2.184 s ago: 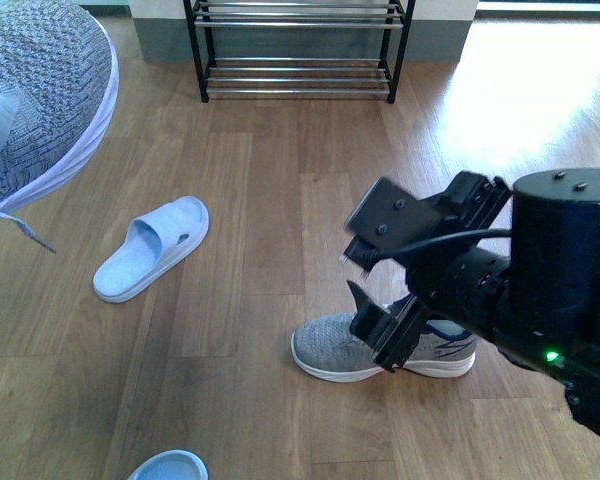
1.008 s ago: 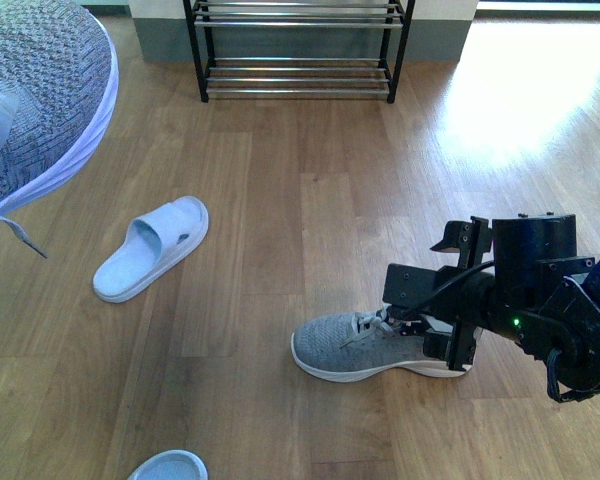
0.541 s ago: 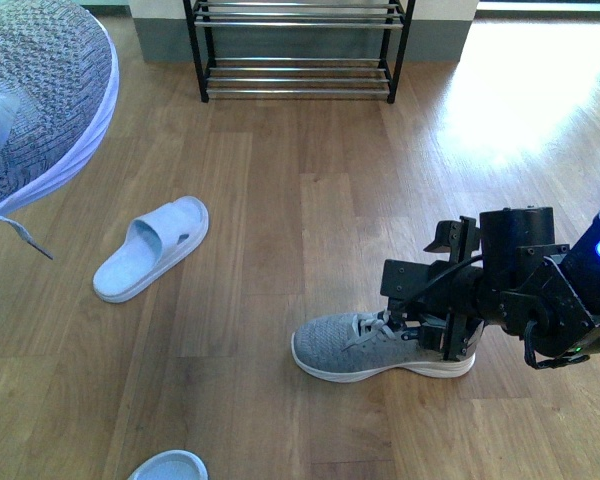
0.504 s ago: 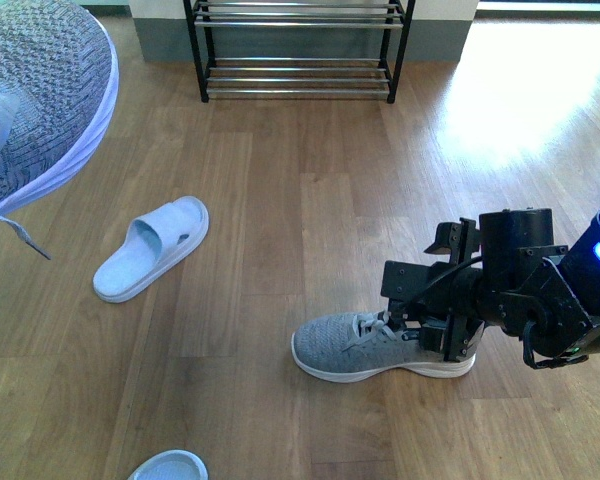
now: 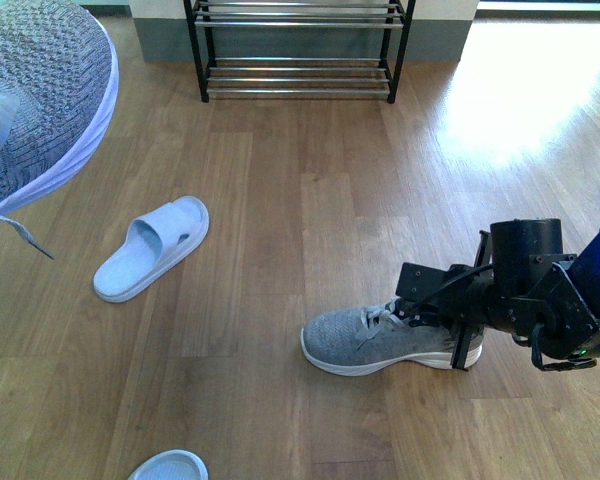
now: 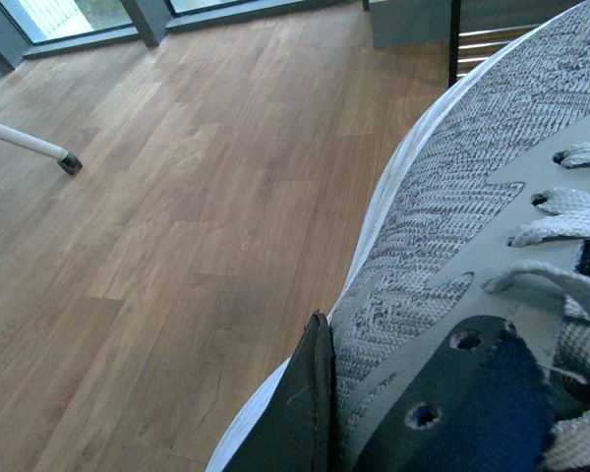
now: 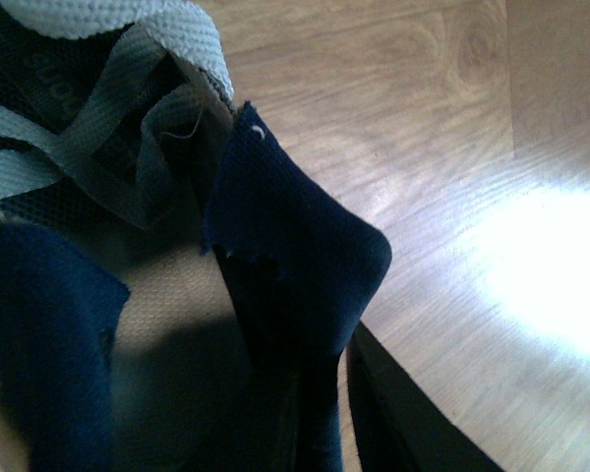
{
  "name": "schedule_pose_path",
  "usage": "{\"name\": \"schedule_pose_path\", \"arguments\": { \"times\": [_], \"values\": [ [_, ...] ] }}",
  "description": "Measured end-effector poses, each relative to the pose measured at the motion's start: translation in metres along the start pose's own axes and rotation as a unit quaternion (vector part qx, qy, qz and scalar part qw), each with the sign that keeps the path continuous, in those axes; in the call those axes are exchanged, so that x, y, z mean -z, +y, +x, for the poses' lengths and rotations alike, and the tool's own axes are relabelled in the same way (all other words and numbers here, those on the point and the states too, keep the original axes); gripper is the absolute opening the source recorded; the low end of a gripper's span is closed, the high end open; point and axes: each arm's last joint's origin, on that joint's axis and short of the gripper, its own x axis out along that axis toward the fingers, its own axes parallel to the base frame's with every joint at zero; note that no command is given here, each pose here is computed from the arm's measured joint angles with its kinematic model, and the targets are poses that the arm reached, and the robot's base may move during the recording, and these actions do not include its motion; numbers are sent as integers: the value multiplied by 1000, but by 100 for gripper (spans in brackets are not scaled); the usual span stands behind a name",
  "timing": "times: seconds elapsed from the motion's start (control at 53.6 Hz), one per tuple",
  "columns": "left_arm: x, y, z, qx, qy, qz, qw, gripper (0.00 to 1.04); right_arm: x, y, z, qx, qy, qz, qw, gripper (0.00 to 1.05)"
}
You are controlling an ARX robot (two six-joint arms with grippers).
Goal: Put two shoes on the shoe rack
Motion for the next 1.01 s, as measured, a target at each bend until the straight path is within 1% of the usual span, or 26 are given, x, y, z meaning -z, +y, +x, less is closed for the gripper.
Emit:
{"name": "schedule_pose_path", "arguments": {
  "times": [0.037,0.205,0.373,0.523,0.635,0.691,0.784,0.915,1.008],
  "values": [
    [0,0,0,0,0,0,1000,2,3,0,0,0,4,9,1000,1],
    [0,0,0,0,0,0,1000,2,15,1,-7,5,13,29,999,1],
    [0,0,0,0,0,0,1000,2,17,2,-35,15,-12,50,999,1],
    [0,0,0,0,0,0,1000,2,8,-16,-82,42,-66,86,993,1],
    [0,0,0,0,0,0,1000,2,2,-47,-146,91,-115,126,981,1],
    [0,0,0,0,0,0,1000,2,2,-56,-169,113,-128,138,976,1],
    [0,0,0,0,0,0,1000,2,5,-63,-201,132,-143,163,967,1],
    [0,0,0,0,0,0,1000,2,13,-65,-243,145,-164,201,955,1],
    [0,0,0,0,0,0,1000,2,20,-70,-280,167,-185,223,942,1]
  ]
}}
